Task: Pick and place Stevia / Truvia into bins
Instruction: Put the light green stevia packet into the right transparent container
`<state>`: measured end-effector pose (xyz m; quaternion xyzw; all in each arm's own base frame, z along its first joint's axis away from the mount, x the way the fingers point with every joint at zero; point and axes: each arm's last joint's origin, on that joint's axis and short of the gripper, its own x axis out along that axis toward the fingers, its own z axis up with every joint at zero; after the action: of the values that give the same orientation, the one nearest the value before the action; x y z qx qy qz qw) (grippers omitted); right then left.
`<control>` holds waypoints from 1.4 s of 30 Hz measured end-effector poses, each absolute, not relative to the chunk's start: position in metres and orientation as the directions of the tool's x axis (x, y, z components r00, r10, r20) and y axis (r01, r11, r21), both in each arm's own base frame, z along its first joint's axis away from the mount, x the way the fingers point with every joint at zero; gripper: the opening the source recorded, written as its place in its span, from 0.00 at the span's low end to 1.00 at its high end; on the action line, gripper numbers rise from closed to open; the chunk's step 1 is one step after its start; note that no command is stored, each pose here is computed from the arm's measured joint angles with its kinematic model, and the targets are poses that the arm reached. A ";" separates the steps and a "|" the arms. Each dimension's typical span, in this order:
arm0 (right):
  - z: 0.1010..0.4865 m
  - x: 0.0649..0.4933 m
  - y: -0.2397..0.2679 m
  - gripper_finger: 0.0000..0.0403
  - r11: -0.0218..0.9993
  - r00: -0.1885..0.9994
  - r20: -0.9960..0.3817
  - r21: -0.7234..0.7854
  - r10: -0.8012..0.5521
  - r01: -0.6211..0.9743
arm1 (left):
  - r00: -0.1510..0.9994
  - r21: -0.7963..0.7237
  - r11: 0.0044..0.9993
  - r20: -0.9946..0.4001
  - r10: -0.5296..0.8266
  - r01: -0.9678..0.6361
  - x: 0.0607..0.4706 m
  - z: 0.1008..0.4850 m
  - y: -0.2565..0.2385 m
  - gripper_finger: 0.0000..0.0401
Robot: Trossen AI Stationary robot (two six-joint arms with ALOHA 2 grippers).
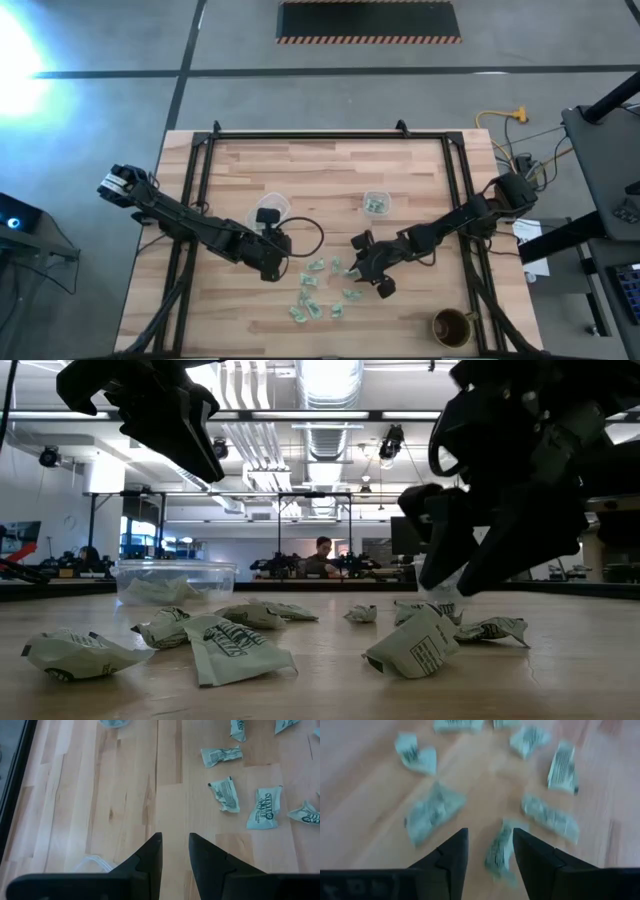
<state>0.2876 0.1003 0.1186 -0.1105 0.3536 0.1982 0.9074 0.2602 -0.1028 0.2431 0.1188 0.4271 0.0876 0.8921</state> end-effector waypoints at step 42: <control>0.113 0.285 0.093 0.15 0.927 0.615 -0.762 -0.053 0.203 -0.371 | 0.620 0.287 0.956 -0.741 0.258 -0.054 0.260 0.242 -0.103 0.20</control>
<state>0.2846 0.0930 0.1127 -0.1033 0.4080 0.1607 0.8928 0.2601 -0.1027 0.2424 0.1192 0.4272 0.0874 0.8920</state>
